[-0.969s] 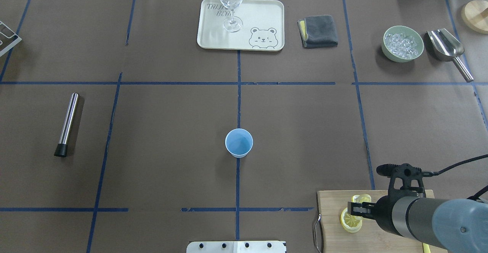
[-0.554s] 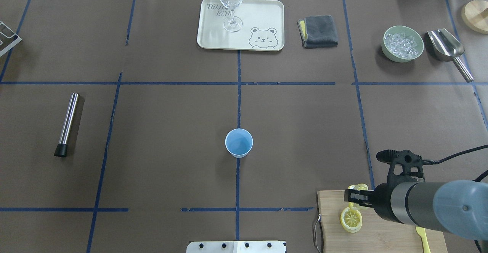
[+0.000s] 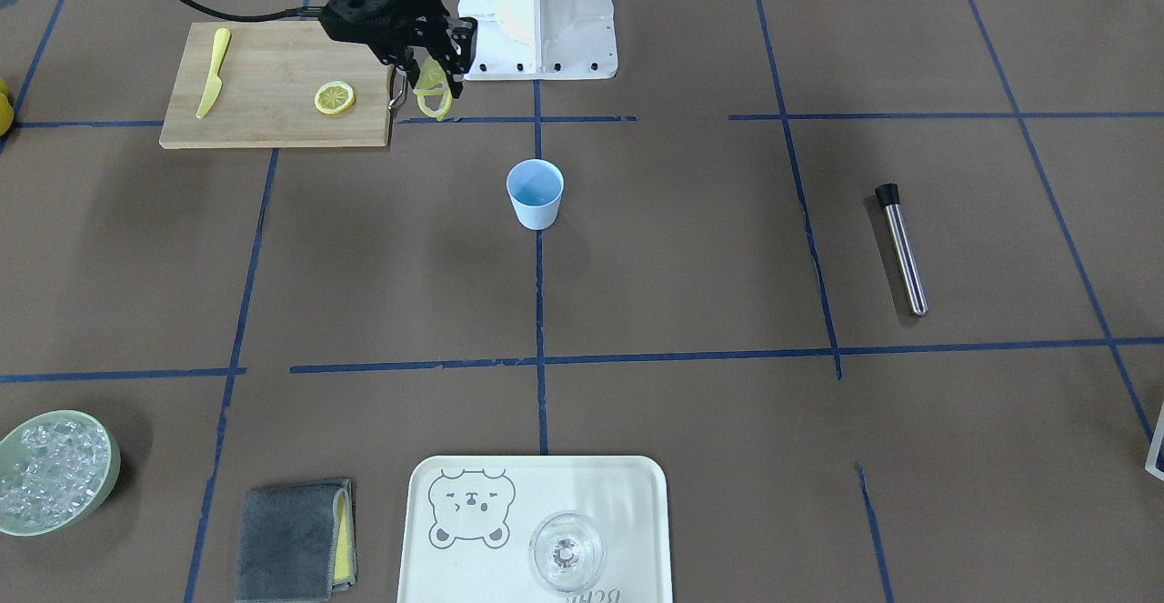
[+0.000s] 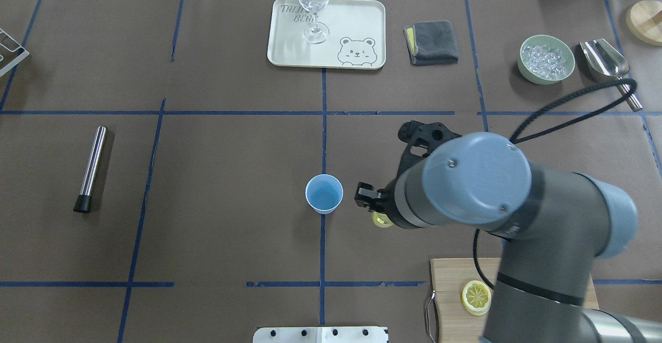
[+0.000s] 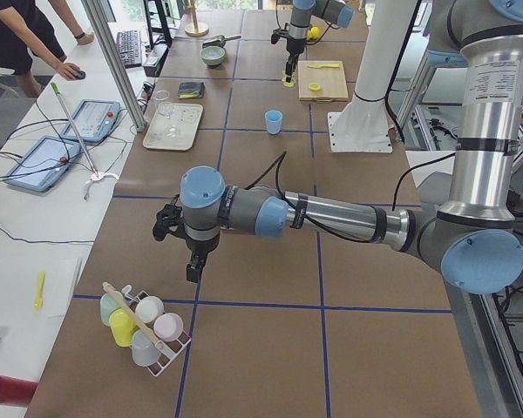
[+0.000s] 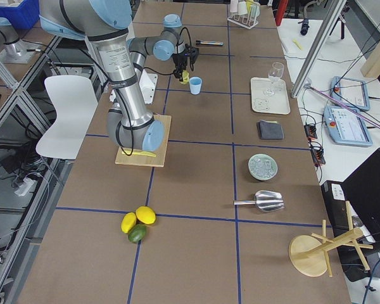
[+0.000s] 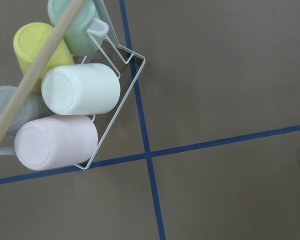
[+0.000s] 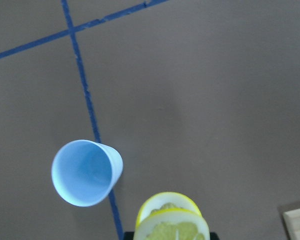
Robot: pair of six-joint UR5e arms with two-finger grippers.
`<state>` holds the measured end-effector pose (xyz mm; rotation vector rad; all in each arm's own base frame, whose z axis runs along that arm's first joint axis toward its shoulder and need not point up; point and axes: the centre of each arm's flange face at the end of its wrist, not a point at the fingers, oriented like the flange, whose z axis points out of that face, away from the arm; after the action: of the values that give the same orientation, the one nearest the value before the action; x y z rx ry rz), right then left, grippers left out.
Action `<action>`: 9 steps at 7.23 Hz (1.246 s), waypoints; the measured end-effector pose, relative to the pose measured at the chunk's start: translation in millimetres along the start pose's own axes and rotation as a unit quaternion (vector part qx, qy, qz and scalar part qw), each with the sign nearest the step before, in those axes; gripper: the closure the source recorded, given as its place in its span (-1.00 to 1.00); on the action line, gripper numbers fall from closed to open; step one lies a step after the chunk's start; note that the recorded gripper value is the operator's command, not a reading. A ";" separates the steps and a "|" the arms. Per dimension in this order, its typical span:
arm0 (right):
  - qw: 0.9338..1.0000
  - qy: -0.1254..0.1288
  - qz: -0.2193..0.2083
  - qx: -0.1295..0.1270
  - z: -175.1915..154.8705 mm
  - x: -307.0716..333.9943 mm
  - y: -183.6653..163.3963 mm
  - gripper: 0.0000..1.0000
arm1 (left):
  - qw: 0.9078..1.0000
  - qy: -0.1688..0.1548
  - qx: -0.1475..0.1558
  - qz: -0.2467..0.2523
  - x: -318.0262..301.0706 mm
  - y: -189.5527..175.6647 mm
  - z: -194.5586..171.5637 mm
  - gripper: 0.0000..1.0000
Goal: Squeeze lemon into cup
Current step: 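Lift the lemon with the right gripper and carry it over the blue cup, then squeeze the lemon with the right gripper above the blue cup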
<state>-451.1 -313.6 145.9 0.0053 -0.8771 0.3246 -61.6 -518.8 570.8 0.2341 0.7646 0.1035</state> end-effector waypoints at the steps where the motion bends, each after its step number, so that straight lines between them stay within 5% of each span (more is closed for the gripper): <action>1: 1.000 0.006 0.005 0.006 10.6 -41.5 -7.1 -0.07 | 1.000 0.000 -0.001 0.000 -0.4 -0.2 0.7 -1.00; 4: 1.000 0.020 0.013 0.016 36.6 -110.7 -22.7 -0.06 | 1.000 0.000 0.001 0.002 -2.3 -0.8 2.8 -1.00; 9: 0.999 0.050 0.012 0.008 78.8 -111.0 -21.1 -0.08 | 1.000 0.000 0.002 0.003 -2.9 -0.9 3.4 -1.00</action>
<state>-570.5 -375.2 115.4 -0.0073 -0.7761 0.3509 -61.3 -520.7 574.9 0.2406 0.7648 0.1068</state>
